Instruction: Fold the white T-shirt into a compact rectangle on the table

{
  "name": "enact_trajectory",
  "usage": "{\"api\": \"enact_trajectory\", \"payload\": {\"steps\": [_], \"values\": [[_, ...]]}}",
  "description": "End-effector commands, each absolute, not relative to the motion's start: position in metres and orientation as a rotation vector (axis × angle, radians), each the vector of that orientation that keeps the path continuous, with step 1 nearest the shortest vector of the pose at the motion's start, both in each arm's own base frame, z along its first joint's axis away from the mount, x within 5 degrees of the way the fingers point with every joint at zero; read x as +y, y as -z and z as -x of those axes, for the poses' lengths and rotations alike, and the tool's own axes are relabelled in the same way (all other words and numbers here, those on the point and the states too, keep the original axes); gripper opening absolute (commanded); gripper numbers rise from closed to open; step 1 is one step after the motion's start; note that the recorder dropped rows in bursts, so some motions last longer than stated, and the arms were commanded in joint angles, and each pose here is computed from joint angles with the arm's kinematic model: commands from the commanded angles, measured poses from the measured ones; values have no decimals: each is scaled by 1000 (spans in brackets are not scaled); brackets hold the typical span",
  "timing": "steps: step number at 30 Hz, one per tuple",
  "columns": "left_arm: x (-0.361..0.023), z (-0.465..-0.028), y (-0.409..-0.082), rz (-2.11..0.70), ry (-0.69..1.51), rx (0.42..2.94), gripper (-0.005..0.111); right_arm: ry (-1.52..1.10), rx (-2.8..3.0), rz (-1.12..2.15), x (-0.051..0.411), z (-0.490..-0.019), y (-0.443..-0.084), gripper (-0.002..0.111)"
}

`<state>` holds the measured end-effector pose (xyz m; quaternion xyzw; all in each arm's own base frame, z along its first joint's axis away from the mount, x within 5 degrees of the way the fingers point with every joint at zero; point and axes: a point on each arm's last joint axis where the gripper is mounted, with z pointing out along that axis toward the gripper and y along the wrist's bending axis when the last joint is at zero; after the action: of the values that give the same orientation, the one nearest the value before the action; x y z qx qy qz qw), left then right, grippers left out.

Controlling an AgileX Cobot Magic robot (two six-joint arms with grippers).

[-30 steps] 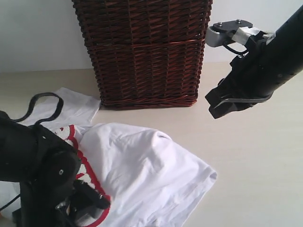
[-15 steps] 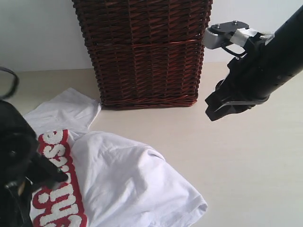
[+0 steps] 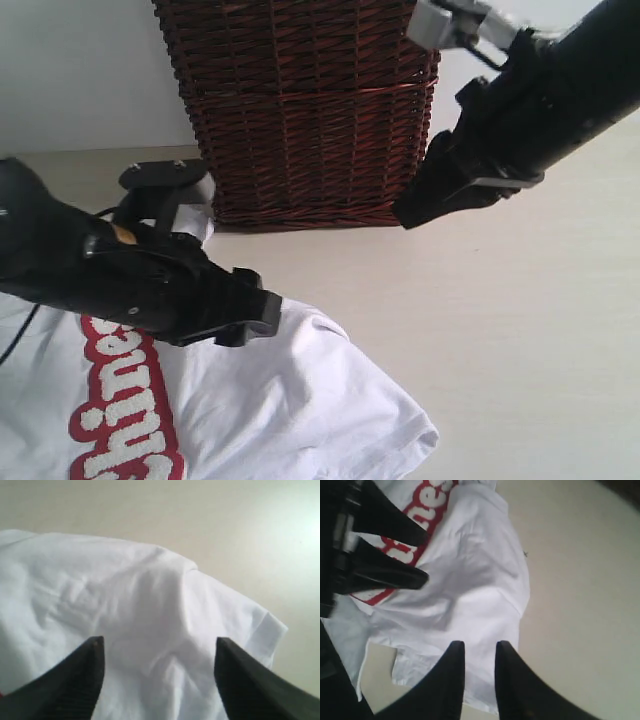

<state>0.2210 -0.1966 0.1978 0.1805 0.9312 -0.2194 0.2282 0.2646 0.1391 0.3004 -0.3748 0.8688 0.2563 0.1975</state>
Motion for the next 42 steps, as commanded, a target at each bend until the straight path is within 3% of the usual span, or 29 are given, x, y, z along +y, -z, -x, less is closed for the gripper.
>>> {"api": "enact_trajectory", "payload": {"steps": [1, 8, 16, 20, 26, 30, 33, 37, 42], "values": [[-231, -232, -171, -556, 612, 2631, 62, -707, 2349, 1015, 134, -249, -329, 23], [-272, -245, -140, -619, 605, 2668, 35, -706, 2319, 1022, 131, -239, -340, 23], [-257, -256, -120, -621, 541, 2785, 31, -714, 2329, 1027, 131, -238, -340, 23], [-254, -253, -122, -734, 495, 2790, 0, -714, 2329, 1027, 131, -238, -340, 23], [-243, -242, -166, -865, 483, 2751, 0, -714, 2329, 1027, 131, -238, -340, 23], [-215, -234, -226, -861, 447, 2667, 0, -714, 2329, 1027, 131, -238, -340, 23], [-178, -227, -253, -797, 341, 2698, 0, -714, 2329, 1027, 131, -238, -340, 23], [-125, -211, -259, -661, 222, 2835, 0, -714, 2329, 1027, 131, -238, -340, 23], [-69, -181, -237, -632, -48, 3120, 0, -717, 2332, 1030, 131, -237, -340, 23]]}}
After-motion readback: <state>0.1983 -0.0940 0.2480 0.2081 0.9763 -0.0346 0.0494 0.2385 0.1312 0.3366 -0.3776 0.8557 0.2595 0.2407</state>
